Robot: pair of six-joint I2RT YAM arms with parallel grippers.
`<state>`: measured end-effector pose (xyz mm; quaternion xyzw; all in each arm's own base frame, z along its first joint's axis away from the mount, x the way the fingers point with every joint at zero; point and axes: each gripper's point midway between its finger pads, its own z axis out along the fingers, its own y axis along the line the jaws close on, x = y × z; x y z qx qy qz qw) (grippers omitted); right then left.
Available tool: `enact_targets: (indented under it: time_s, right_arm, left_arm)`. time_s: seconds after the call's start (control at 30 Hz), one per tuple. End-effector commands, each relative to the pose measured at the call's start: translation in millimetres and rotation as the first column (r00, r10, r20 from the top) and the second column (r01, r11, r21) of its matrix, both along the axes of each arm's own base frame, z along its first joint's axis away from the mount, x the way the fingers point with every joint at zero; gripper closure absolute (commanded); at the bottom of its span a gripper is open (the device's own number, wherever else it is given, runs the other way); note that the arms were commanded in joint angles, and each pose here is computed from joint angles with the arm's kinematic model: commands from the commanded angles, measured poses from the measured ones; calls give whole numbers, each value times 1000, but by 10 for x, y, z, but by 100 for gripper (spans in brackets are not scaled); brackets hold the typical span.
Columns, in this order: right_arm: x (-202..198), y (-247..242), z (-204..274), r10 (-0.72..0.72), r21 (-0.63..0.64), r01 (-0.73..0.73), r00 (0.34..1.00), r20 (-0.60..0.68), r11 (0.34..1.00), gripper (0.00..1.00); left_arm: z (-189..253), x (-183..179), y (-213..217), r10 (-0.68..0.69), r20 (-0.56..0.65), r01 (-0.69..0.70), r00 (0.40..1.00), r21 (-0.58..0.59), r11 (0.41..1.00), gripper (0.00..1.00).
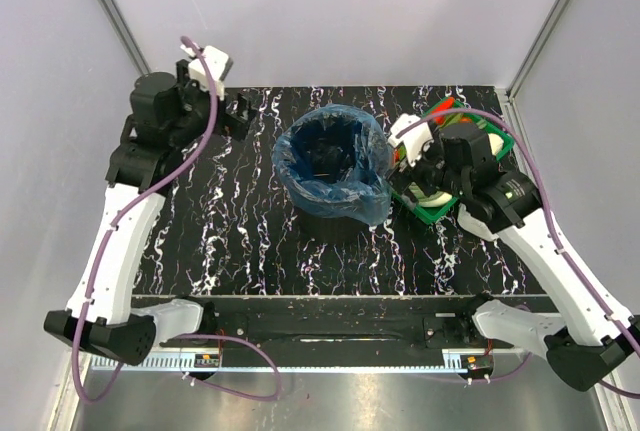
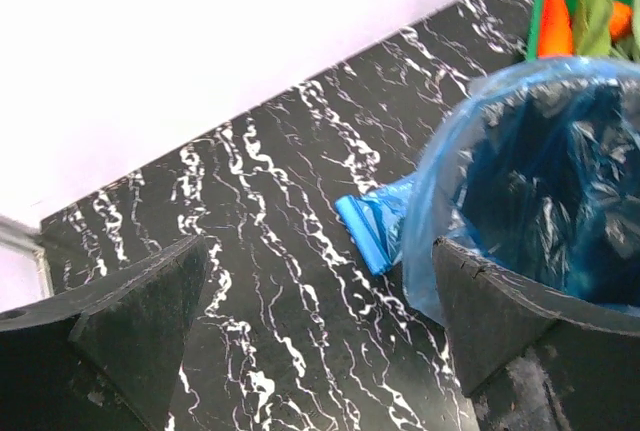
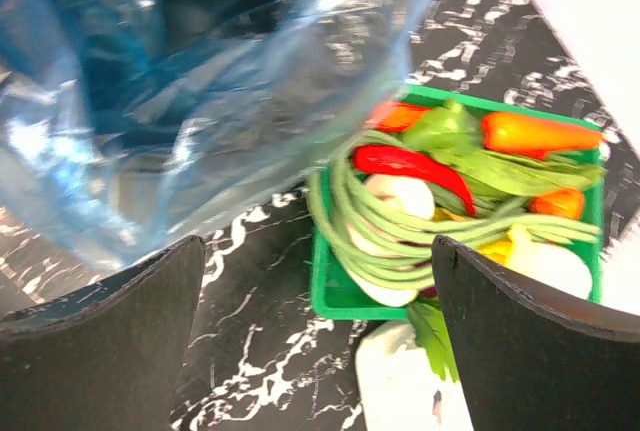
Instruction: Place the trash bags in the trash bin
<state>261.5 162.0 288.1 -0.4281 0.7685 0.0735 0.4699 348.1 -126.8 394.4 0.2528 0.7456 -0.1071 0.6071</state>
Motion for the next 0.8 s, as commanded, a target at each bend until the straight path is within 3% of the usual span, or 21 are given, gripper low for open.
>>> enact_targets:
  time_s: [0.0, 0.27, 0.5, 0.77]
  right_arm:
    - [380, -326, 534, -229, 69, 220, 956, 181, 973, 0]
    - [1036, -860, 1043, -543, 311, 470, 813, 213, 826, 0]
    - [1442, -1031, 1144, -612, 402, 511, 772, 174, 760, 0]
    - [1649, -1165, 1181, -691, 443, 565, 696, 197, 696, 0]
  left_arm:
    - [376, 14, 298, 126, 102, -113, 987, -125, 986, 1]
    - [122, 215, 611, 237, 68, -218, 969, -213, 952, 1]
    - [115, 374, 810, 283, 81, -258, 956, -229, 938, 1]
    - [29, 468, 907, 316, 108, -289, 942, -214, 933, 1]
